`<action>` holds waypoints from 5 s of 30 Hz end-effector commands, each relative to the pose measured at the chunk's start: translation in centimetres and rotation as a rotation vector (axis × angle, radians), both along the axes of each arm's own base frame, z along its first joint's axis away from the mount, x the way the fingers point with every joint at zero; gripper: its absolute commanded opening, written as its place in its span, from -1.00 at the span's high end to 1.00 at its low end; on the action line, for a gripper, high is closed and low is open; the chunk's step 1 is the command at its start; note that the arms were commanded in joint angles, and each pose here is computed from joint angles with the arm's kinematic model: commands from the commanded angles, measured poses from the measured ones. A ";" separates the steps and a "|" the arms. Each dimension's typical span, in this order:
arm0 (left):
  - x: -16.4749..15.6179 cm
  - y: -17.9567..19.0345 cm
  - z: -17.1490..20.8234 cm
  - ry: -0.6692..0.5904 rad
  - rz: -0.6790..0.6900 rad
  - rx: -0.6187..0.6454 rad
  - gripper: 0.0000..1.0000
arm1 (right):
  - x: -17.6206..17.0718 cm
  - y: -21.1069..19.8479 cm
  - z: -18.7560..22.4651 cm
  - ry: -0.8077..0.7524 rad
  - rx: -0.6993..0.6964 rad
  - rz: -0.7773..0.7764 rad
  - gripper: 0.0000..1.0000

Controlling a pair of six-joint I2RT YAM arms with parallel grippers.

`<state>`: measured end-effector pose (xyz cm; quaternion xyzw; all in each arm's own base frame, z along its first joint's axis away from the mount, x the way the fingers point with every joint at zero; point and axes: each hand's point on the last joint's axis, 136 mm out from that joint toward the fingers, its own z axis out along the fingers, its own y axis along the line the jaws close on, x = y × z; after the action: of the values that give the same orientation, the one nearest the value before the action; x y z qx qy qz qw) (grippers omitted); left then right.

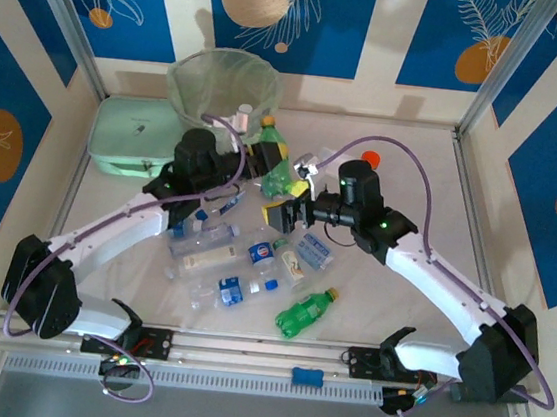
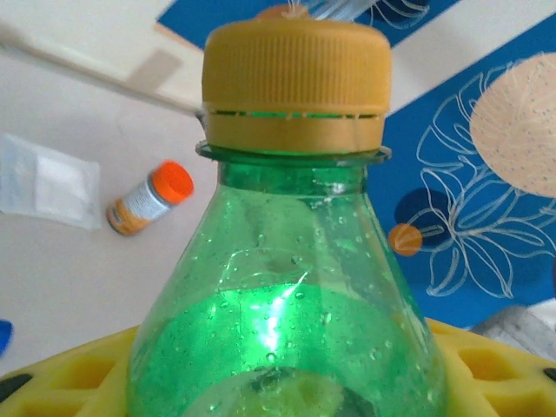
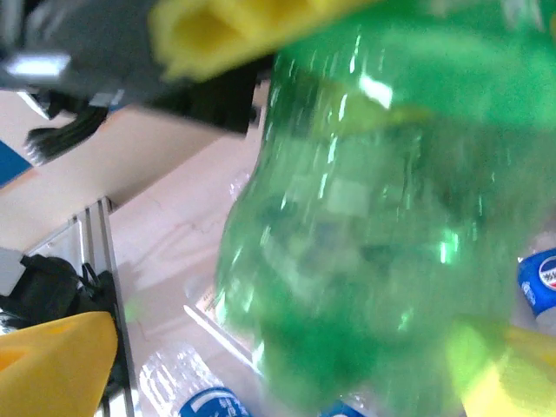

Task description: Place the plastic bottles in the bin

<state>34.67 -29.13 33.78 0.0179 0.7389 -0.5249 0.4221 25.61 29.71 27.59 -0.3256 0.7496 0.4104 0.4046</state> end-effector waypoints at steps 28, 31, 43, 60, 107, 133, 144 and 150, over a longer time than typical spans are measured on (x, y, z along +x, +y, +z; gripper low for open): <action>18.7 12.5 3.0 -0.164 0.285 0.649 0.03 | 4.1 -12.2 -4.9 0.229 0.088 -0.574 -0.98; 19.2 12.5 0.2 -0.107 0.263 0.693 0.07 | 4.3 -12.6 -5.0 0.242 0.104 -0.590 -0.98; 19.9 12.3 -4.8 -0.002 0.215 0.769 -0.43 | 4.7 -13.0 -5.1 0.298 0.125 -0.619 -0.98; 8.6 7.9 8.9 -0.310 0.159 0.594 -1.00 | 1.7 -14.8 -9.9 0.631 0.022 -0.847 -0.98; -8.6 -1.5 -15.7 0.030 0.006 0.388 -1.00 | -13.5 -12.2 -23.1 1.305 -0.033 -0.926 -0.86; -9.4 3.0 -16.0 0.023 0.123 0.486 -0.99 | -11.0 -10.1 -22.9 1.252 -0.014 -0.967 -0.11; -9.6 3.3 -13.6 -0.016 0.124 0.455 -0.99 | -7.0 -9.4 -16.7 1.011 0.055 -0.804 0.00; -9.2 2.4 -10.7 -0.086 0.085 0.468 -0.99 | -2.9 -9.6 -11.4 0.866 0.108 -0.710 0.00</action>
<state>25.11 -26.10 20.40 0.0832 0.8374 -0.3143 0.4394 21.79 19.74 14.05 0.2333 0.8837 0.3706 0.1653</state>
